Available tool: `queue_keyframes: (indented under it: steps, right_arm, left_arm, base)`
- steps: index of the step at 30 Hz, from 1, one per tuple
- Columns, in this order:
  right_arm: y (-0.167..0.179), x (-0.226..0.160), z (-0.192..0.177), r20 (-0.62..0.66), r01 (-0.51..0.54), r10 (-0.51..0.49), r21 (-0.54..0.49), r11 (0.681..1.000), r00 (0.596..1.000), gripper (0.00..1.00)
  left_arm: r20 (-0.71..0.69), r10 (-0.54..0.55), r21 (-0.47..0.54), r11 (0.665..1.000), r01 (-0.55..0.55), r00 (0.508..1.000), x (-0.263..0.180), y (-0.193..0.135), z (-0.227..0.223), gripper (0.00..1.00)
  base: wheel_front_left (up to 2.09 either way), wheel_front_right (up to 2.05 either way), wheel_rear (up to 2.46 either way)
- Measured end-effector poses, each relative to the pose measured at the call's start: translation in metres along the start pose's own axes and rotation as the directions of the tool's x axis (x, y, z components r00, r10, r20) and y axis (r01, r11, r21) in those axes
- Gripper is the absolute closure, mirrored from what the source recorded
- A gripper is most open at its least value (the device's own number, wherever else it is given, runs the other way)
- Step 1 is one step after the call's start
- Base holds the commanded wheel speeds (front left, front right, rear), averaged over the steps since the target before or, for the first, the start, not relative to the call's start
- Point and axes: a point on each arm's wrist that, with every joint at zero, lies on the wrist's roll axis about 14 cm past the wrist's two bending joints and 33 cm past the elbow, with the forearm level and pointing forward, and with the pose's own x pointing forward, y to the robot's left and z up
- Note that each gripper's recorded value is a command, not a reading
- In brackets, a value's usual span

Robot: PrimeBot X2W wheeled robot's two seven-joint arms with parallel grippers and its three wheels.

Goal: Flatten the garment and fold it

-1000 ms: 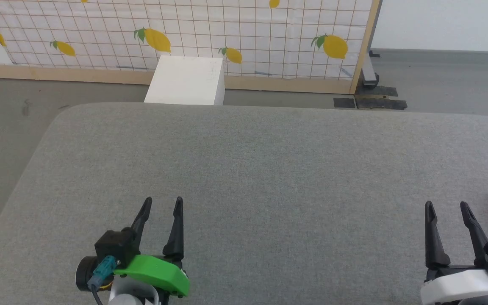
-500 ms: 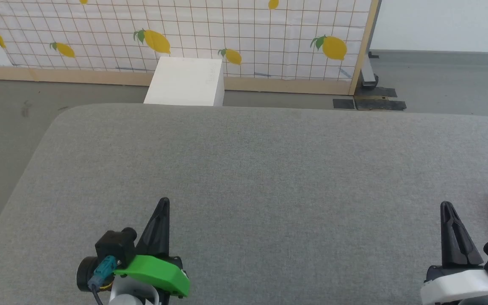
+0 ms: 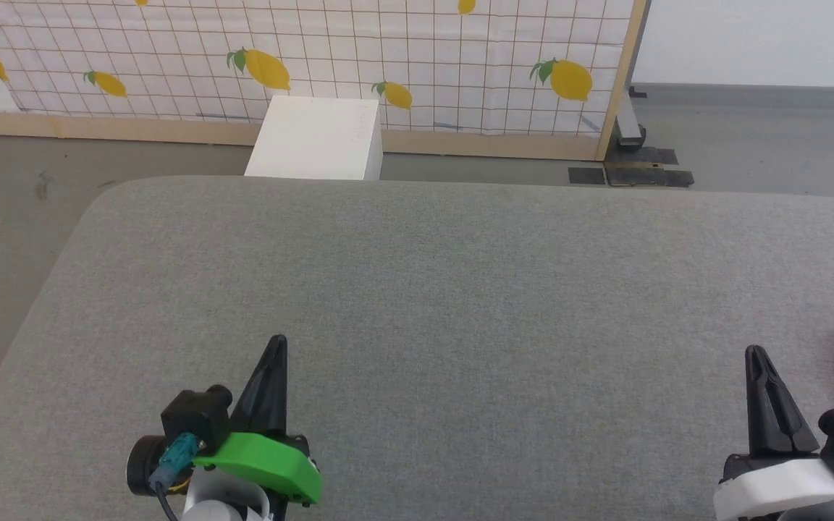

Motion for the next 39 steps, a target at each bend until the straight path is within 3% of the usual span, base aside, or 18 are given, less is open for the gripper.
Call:
queue_keyframes:
  steps: [39]
  right_arm:
    - [0.017,0.006,-0.003,-0.054,-0.053,0.052,-0.016,0.998,0.997,1.0]
  left_arm:
    - [-0.029,0.031,0.082,0.996,-0.029,0.999,0.004,0.009,0.006,1.0]
  base:
    - [0.0,0.0,0.0]
